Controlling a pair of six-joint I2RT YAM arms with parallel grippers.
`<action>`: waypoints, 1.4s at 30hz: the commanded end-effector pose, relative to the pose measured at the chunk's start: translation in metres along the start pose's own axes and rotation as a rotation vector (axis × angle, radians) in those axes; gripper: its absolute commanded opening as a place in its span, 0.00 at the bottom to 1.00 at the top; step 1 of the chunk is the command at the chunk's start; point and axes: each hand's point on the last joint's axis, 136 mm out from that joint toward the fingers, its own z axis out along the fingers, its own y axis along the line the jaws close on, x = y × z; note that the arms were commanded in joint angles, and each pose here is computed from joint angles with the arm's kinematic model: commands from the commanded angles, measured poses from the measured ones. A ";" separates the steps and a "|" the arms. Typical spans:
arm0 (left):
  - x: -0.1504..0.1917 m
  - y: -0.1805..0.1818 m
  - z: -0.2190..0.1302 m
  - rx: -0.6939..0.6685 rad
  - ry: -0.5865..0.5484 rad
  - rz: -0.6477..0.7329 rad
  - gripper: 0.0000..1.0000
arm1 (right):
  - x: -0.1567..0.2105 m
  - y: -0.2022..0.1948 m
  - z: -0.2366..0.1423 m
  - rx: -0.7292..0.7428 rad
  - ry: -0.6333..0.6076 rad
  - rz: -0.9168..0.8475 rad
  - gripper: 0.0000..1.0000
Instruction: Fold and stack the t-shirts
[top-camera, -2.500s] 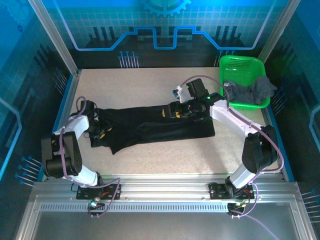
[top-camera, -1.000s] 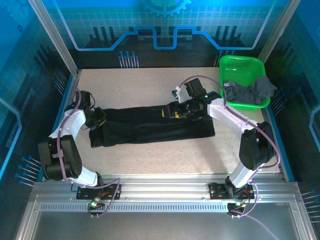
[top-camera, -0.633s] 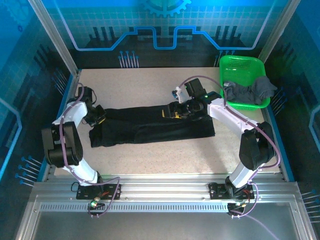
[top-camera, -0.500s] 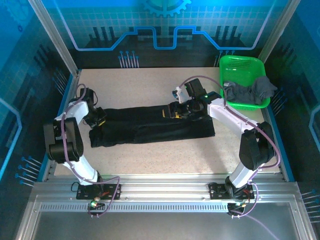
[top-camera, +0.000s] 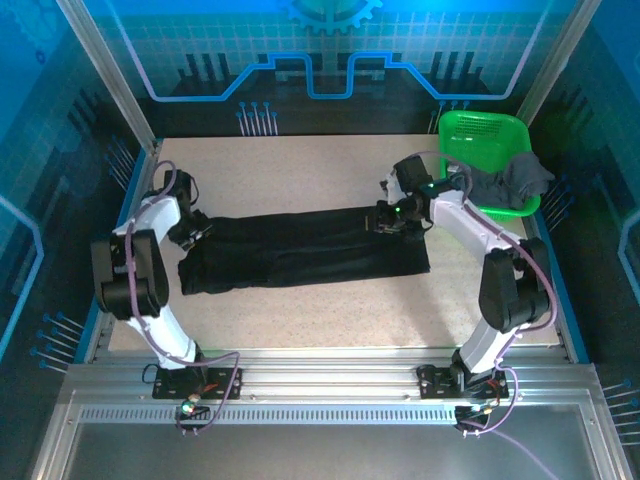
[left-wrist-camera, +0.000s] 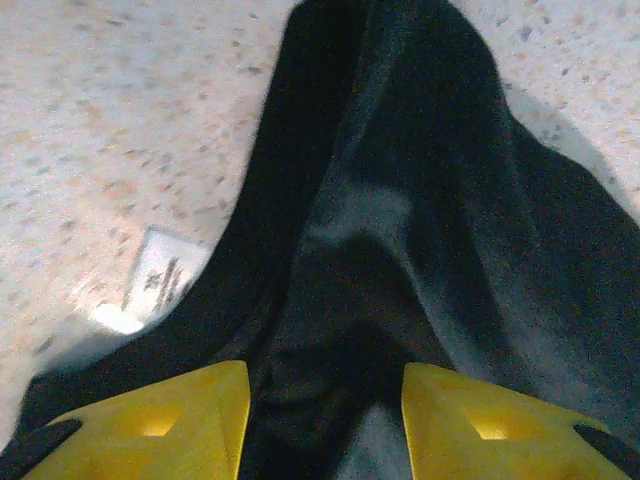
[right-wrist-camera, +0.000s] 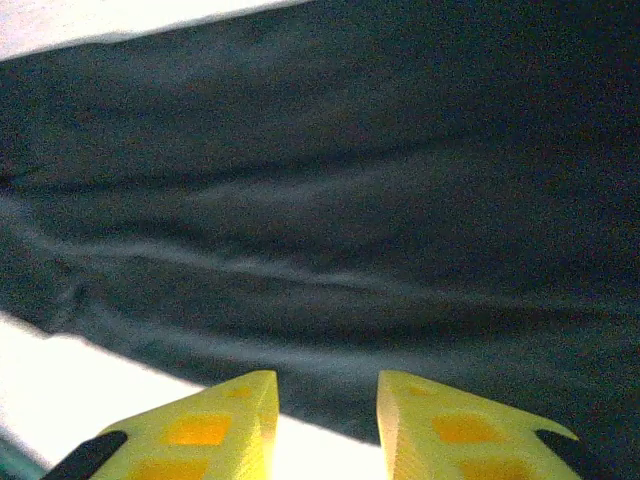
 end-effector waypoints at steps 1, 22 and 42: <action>0.030 0.006 -0.036 0.005 -0.031 -0.116 0.42 | -0.008 -0.048 0.008 0.201 0.048 0.000 0.26; 0.052 -0.112 0.059 0.016 0.244 -0.200 0.31 | 0.047 -0.138 0.034 0.596 0.355 0.117 0.21; 0.032 -0.444 0.094 0.838 0.193 -0.175 0.36 | 0.168 0.024 0.082 0.247 0.350 0.393 0.28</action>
